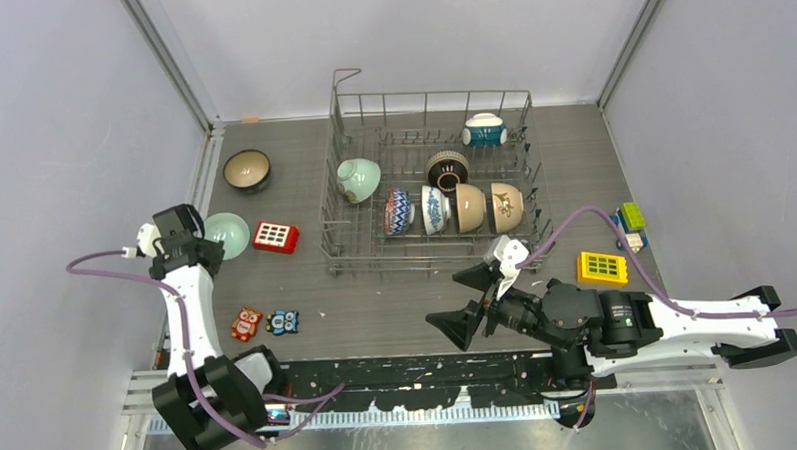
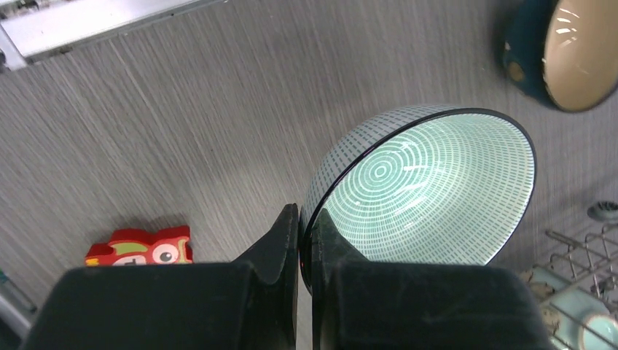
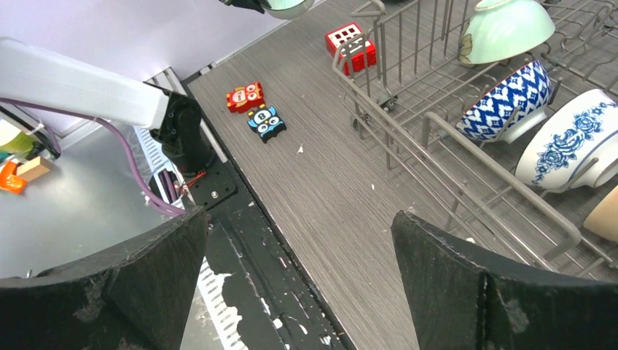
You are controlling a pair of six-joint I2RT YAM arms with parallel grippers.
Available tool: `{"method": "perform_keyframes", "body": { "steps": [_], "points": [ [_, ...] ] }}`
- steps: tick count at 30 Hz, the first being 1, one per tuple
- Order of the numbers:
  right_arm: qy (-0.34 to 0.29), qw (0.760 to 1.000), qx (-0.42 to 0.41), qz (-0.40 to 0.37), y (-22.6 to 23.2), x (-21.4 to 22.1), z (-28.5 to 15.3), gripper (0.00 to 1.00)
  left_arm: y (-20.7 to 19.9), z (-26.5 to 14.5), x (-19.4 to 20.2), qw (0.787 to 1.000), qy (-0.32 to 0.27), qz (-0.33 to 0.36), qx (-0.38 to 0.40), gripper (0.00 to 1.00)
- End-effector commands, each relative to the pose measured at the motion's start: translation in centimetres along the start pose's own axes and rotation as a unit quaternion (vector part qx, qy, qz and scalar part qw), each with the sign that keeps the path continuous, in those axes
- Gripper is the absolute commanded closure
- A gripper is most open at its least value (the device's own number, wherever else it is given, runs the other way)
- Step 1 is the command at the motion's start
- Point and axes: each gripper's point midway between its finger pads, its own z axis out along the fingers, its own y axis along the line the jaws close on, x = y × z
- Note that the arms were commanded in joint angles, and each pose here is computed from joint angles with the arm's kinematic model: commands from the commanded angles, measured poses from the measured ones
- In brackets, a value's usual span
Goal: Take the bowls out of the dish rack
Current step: Place the bowl at the center of the board.
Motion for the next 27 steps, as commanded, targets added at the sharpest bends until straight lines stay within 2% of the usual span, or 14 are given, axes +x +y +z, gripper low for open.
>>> {"method": "perform_keyframes", "body": {
  "steps": [1, 8, 13, 19, 27],
  "points": [
    [-0.029, 0.999, 0.008, 0.017, -0.4, -1.2, -0.2, 0.0, -2.8, 1.7, -2.8, 0.994, -0.051, -0.082, 0.051, 1.0],
    [-0.037, 0.999, 0.016, 0.017, -1.2, -1.1, -0.8, 0.0, -4.1, 4.7, -3.3, 0.993, -0.049, -0.096, 0.053, 1.0],
    [-0.045, 0.998, 0.026, 0.017, -2.0, -1.2, -1.3, 0.0, -3.7, 8.1, -3.2, 0.996, -0.025, -0.085, 0.017, 1.0],
    [-0.043, 0.998, 0.038, 0.02, -2.7, -0.8, -1.8, 0.0, -5.3, 10.1, -3.1, 0.995, -0.004, -0.084, 0.049, 1.0],
    [-0.043, 0.998, 0.04, 0.034, -2.7, 0.2, -1.4, 0.0, -6.5, 12.1, -2.7, 0.995, 0.024, -0.076, 0.054, 1.0]
  ]
}}
